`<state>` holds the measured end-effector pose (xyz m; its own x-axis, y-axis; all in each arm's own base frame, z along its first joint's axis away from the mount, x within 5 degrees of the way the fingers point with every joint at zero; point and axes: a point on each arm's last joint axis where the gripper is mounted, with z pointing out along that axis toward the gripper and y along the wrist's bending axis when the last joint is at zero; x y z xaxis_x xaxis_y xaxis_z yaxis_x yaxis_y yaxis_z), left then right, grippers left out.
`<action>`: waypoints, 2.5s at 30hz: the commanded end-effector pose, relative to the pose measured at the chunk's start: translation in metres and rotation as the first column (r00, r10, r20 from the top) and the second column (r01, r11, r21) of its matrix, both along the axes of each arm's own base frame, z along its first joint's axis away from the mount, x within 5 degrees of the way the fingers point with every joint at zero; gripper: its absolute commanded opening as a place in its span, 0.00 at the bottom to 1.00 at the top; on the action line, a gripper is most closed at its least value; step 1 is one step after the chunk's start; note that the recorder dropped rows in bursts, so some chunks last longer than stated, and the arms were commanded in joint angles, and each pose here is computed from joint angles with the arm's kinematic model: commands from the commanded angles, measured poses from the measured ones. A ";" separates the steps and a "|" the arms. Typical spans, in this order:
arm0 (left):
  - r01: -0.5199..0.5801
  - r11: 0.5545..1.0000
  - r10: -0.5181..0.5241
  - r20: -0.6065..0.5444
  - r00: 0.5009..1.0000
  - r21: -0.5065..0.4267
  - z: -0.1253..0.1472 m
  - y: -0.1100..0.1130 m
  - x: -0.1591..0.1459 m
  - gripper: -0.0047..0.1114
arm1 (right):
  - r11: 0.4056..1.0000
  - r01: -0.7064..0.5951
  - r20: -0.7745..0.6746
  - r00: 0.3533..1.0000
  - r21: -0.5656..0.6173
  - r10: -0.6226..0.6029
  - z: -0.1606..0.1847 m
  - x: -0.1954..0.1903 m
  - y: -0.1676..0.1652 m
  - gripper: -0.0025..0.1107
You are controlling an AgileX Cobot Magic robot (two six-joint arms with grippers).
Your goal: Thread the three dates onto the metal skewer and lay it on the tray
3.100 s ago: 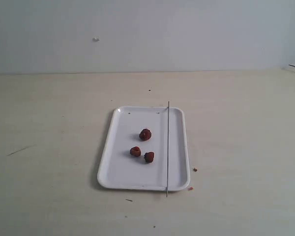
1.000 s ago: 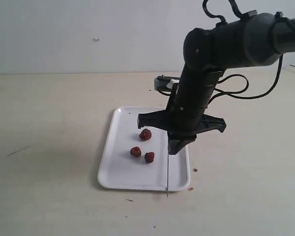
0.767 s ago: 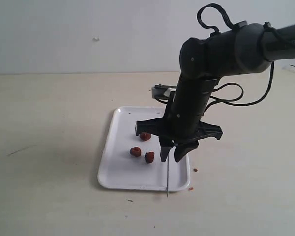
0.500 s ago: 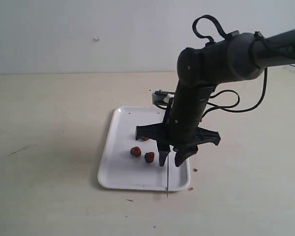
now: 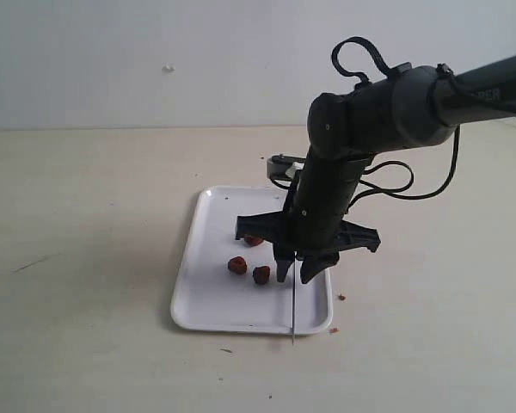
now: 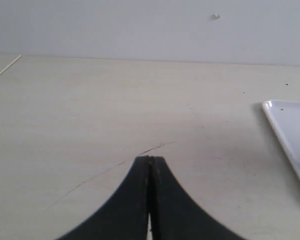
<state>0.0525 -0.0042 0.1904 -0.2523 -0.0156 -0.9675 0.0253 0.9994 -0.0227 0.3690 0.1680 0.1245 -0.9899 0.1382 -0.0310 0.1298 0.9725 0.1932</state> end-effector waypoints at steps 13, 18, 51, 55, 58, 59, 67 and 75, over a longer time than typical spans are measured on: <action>0.018 1.000 -0.018 0.006 1.000 -0.003 -0.001 -0.001 0.000 0.04 | 0.999 0.033 -0.011 0.999 -0.026 -0.033 -0.020 0.003 0.000 0.29; 0.022 1.000 -0.022 0.006 1.000 -0.003 -0.001 -0.001 0.000 0.04 | 0.999 0.043 -0.016 0.999 -0.030 -0.044 -0.020 0.003 -0.001 0.18; 0.065 0.998 -0.065 0.006 0.998 -0.001 -0.001 -0.003 -0.001 0.04 | 0.896 -0.407 0.174 0.883 -0.179 0.436 0.161 -0.045 -0.076 0.02; 0.065 0.998 -0.065 0.006 0.998 -0.001 -0.001 -0.003 -0.001 0.04 | 0.879 -0.430 0.201 0.861 -0.204 0.467 0.163 -0.041 -0.083 0.02; 0.079 0.983 -0.082 0.010 0.997 0.165 -0.001 -0.001 0.000 0.04 | 0.832 -0.501 0.235 0.801 -0.239 0.550 0.158 -0.038 -0.082 0.02; 0.085 0.978 -0.088 0.008 0.996 0.192 -0.001 -0.001 0.000 0.04 | 0.817 -0.521 0.233 0.787 -0.247 0.572 0.154 -0.039 -0.082 0.02; 0.011 0.994 0.027 0.344 0.939 -0.108 0.031 0.002 0.002 0.04 | 0.747 -0.593 0.237 0.712 -0.301 0.661 0.131 -0.040 -0.093 0.02; 0.078 0.765 0.278 0.436 0.856 -0.640 0.047 0.014 -0.001 0.04 | 0.813 -0.511 0.271 0.770 -0.279 0.577 0.132 -0.034 -0.113 0.02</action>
